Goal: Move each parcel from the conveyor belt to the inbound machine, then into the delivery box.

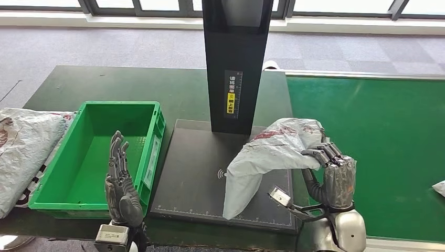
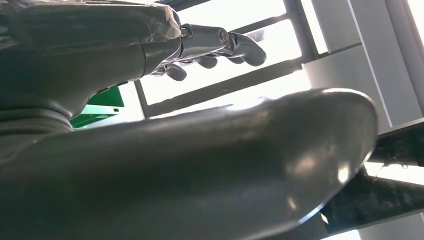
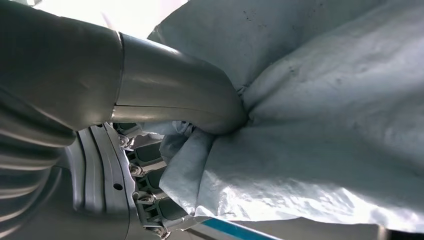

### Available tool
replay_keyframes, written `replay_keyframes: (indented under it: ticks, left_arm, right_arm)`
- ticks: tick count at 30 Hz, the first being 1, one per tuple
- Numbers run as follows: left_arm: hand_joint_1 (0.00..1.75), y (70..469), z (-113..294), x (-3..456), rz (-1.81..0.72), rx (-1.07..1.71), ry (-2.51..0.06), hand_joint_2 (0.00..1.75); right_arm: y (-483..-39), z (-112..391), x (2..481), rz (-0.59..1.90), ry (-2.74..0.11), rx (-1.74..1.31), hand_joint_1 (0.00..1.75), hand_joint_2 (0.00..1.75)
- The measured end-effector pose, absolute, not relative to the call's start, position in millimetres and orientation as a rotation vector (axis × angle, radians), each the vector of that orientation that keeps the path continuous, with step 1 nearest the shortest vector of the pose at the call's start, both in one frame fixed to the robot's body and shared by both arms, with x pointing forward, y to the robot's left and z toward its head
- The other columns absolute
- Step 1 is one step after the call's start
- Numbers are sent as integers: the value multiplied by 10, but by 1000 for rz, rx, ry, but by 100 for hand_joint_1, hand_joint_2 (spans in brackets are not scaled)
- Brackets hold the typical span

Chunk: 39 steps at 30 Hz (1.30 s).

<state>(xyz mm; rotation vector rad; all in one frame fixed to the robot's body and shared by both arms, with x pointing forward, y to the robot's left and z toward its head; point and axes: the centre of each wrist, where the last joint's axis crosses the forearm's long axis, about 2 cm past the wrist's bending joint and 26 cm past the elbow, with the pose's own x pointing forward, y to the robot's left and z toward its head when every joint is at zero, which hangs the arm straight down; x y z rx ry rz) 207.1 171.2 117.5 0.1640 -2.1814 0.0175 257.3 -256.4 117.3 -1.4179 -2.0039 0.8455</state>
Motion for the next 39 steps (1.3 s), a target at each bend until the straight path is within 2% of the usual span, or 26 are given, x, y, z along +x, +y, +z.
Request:
replay_keyframes:
  ticks: [9,15,17,21,26,39]
  left_arm:
    - [0,1711,1141,2025,1,112,-2162,0]
    - [0,1703,1137,2035,-32,70,-2157,0]
    - [0,1699,1138,2055,-36,64,-2157,0]
    - [0,1681,1149,2110,-38,58,-2158,0]
    - [0,1635,1180,2179,-35,49,-2158,0]
    - [0,1567,1162,2252,-36,63,-2153,0]
  right_arm:
    - [-2302,693,2578,742,-1581,-1300,175,175]
    - [-2111,126,2378,902,-1337,-1107,175,175]
    - [-2070,20,2353,969,-1295,-1034,169,175]
    - [-2005,-72,2370,1028,-1309,-932,156,175]
    - [-1934,-127,2380,1014,-1369,-806,175,175]
    - [-1449,-20,2391,996,-1588,-501,175,175]
